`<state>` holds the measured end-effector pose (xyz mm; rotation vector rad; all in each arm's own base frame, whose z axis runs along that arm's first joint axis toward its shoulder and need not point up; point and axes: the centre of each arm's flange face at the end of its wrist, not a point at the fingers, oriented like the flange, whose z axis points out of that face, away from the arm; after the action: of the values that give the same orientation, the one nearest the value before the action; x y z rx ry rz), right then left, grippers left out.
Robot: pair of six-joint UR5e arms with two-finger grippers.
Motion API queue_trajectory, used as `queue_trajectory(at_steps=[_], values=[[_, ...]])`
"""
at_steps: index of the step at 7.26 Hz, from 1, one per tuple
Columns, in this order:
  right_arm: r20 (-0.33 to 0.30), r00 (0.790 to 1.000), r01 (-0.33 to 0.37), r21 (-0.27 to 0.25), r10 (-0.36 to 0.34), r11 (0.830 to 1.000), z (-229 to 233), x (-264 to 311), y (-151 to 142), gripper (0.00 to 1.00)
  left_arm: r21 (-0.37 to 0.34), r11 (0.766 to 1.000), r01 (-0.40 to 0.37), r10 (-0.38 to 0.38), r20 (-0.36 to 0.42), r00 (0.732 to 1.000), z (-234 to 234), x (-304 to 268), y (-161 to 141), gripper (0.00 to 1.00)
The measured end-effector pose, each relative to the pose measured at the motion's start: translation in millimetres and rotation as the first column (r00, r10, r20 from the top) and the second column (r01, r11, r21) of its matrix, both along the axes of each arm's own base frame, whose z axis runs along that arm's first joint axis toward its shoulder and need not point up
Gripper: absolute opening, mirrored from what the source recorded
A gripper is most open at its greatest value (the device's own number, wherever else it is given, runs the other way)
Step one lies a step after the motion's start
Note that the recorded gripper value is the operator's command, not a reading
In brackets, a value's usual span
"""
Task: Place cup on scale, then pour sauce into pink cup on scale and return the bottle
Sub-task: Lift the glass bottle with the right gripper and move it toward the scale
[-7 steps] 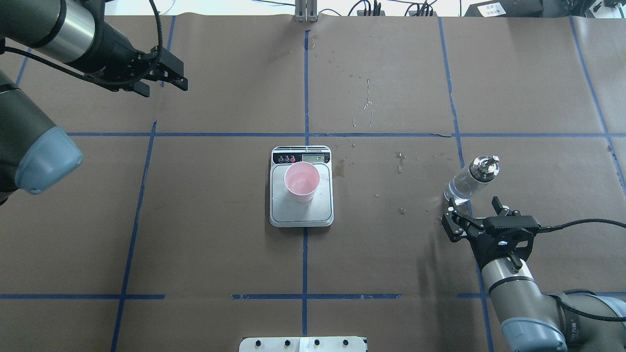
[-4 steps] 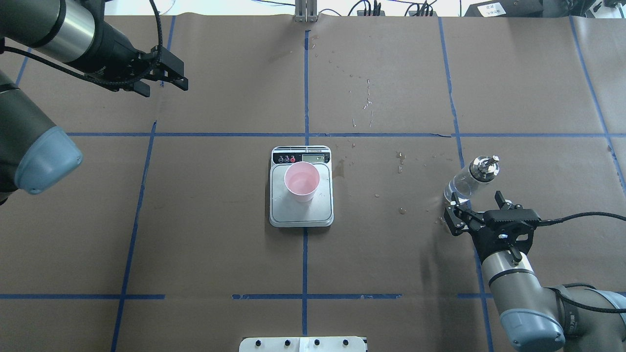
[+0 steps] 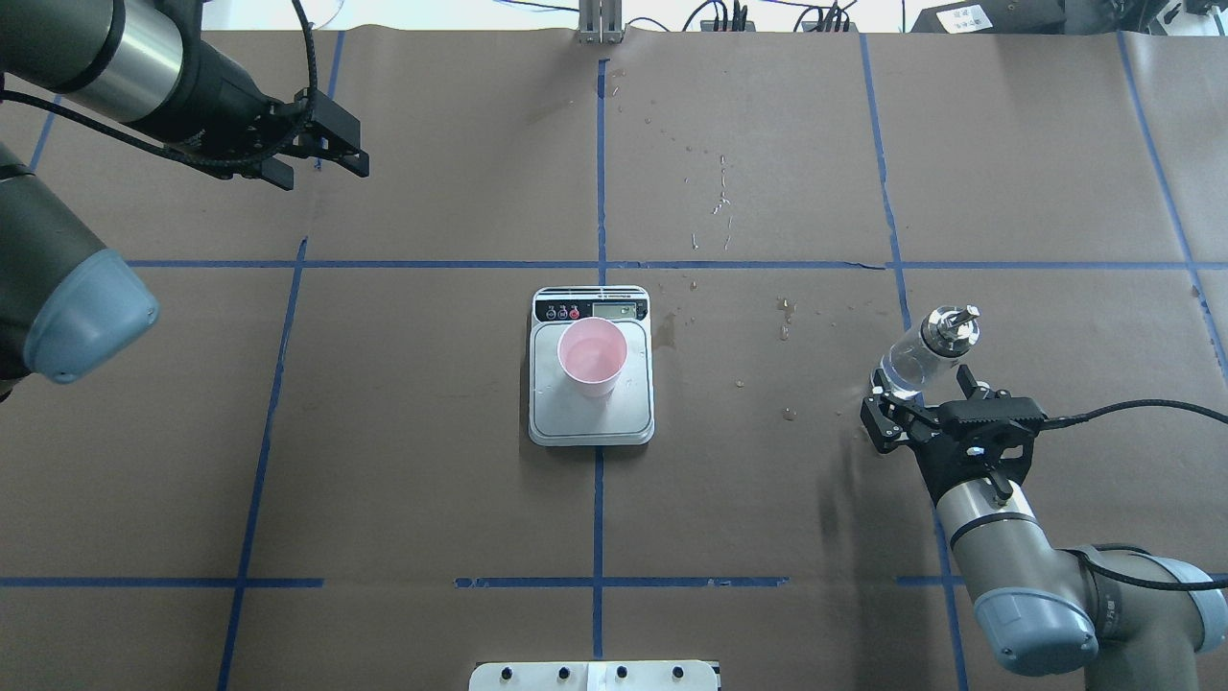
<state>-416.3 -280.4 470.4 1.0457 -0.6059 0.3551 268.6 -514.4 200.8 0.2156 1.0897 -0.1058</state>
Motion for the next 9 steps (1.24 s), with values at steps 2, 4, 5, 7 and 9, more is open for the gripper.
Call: queue_trajectory(at_steps=[2, 4, 5, 7, 9], values=[[0.000, 1.000, 0.016, 0.014, -0.016, 1.000, 4, -3, -4, 0.99, -0.001, 1.000, 0.001, -0.001, -0.001, 1.000, 0, 0, 0, 0.84], [-0.006, 1.000, 0.019, 0.019, -0.019, 1.000, 14, -2, -6, 0.99, -0.001, 1.000, 0.001, -0.001, -0.001, 1.000, 0, -1, 0, 0.84], [-0.012, 1.000, 0.017, 0.021, -0.016, 1.000, 17, -1, -10, 0.99, -0.001, 1.000, 0.001, -0.001, -0.001, 1.000, 0, 0, 0, 0.84], [-0.014, 1.000, 0.014, 0.016, -0.014, 1.000, 20, 3, -18, 0.99, 0.000, 1.000, 0.001, -0.001, -0.001, 1.000, 0, -1, 0, 0.84], [-0.018, 1.000, 0.014, 0.007, -0.014, 1.000, 22, 4, -26, 0.99, -0.001, 1.000, 0.001, -0.001, -0.001, 1.000, 0, 0, 0, 0.84]])
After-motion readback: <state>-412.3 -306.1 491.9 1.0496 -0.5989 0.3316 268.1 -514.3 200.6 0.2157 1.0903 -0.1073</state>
